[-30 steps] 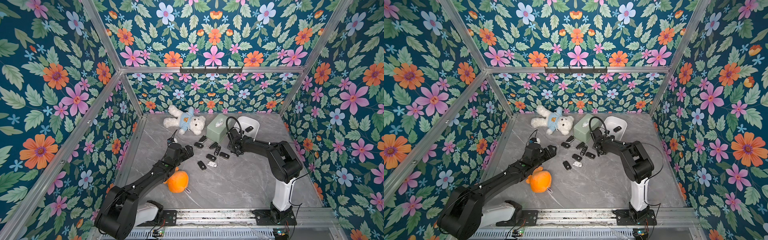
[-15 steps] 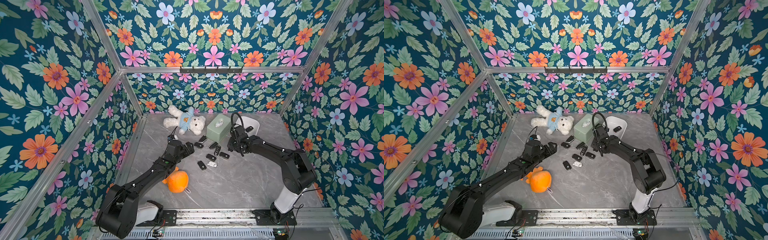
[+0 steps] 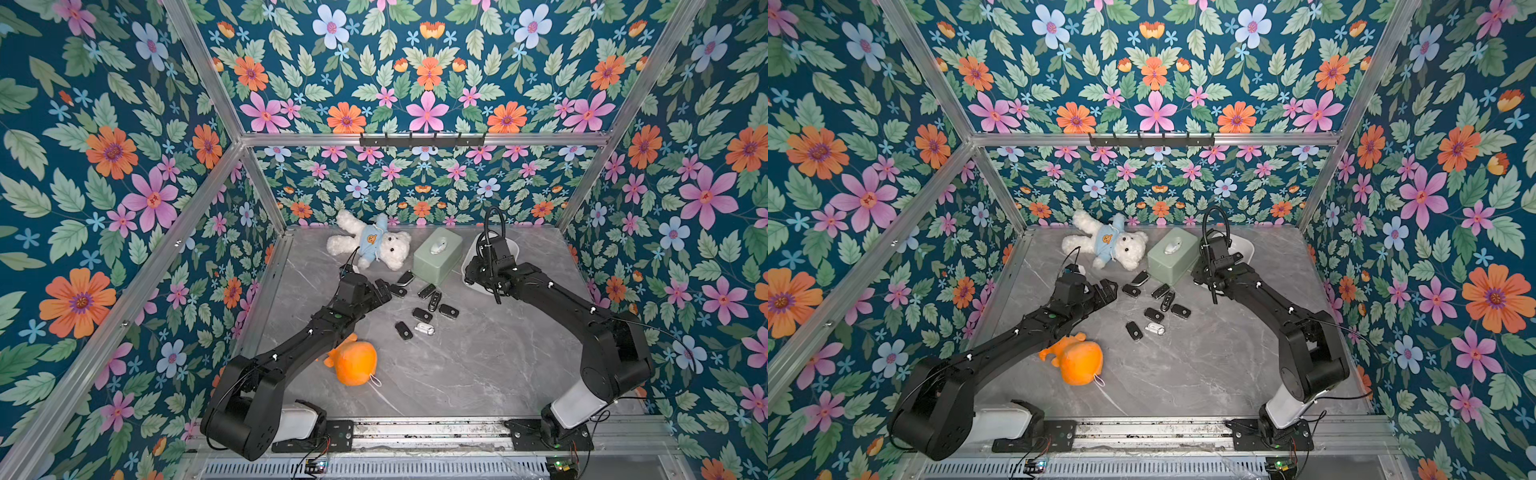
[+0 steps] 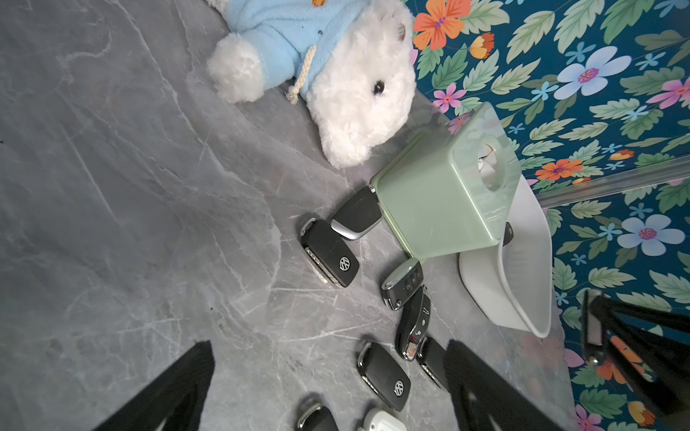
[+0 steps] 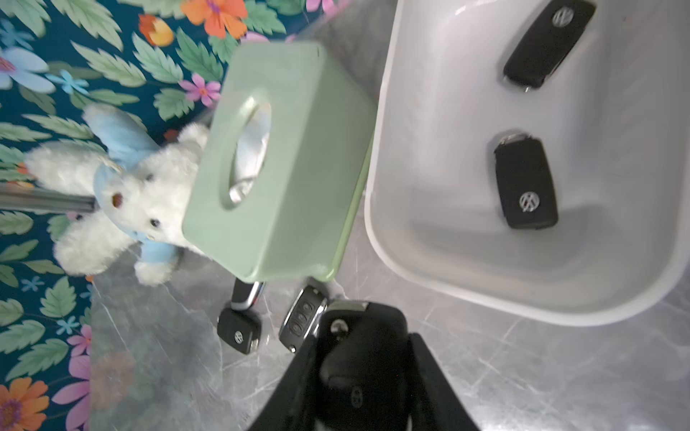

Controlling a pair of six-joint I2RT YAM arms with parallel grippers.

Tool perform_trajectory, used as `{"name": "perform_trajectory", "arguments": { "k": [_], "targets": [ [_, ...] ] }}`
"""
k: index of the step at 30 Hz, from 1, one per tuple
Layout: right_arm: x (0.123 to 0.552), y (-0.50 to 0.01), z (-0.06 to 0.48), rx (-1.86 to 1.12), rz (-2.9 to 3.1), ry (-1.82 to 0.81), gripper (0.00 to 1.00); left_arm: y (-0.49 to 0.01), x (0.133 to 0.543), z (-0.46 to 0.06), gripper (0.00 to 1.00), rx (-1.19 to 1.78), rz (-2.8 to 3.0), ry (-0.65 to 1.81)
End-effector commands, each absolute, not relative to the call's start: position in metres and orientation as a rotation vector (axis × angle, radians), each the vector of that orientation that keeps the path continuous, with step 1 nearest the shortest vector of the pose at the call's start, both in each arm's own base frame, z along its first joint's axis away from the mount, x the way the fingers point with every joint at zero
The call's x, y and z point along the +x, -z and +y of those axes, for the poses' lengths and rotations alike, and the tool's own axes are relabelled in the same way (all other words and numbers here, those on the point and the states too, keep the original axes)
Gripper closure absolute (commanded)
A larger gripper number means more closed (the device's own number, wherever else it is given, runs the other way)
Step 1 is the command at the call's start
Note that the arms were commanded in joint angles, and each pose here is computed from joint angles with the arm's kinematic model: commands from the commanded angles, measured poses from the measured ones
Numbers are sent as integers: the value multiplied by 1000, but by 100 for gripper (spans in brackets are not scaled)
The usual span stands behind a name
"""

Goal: Place the car key into the storage box
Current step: Pick up the car key from the center of the board, then place the car key in the storage box.

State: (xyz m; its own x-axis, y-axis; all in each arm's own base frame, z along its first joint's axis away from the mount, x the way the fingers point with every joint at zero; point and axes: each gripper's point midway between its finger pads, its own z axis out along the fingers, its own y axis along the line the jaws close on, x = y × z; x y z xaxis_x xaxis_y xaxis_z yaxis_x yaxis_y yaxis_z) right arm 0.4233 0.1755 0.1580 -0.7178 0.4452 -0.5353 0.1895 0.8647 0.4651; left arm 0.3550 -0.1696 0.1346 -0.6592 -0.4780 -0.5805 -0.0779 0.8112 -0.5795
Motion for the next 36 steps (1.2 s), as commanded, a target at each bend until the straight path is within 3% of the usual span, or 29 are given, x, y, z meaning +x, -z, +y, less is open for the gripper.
{"name": "perform_trajectory", "arguments": {
  "k": [1, 18, 36],
  "targets": [
    [435, -165, 162, 459, 2331, -491, 68, -138, 358, -170, 0, -391, 2219, 663],
    [498, -118, 134, 495, 2399, -307, 68, -148, 345, -153, 0, -426, 2195, 619],
    [514, -43, 139, 577, 2539, -247, 68, -149, 329, -137, 0, -441, 2180, 584]
  ]
}}
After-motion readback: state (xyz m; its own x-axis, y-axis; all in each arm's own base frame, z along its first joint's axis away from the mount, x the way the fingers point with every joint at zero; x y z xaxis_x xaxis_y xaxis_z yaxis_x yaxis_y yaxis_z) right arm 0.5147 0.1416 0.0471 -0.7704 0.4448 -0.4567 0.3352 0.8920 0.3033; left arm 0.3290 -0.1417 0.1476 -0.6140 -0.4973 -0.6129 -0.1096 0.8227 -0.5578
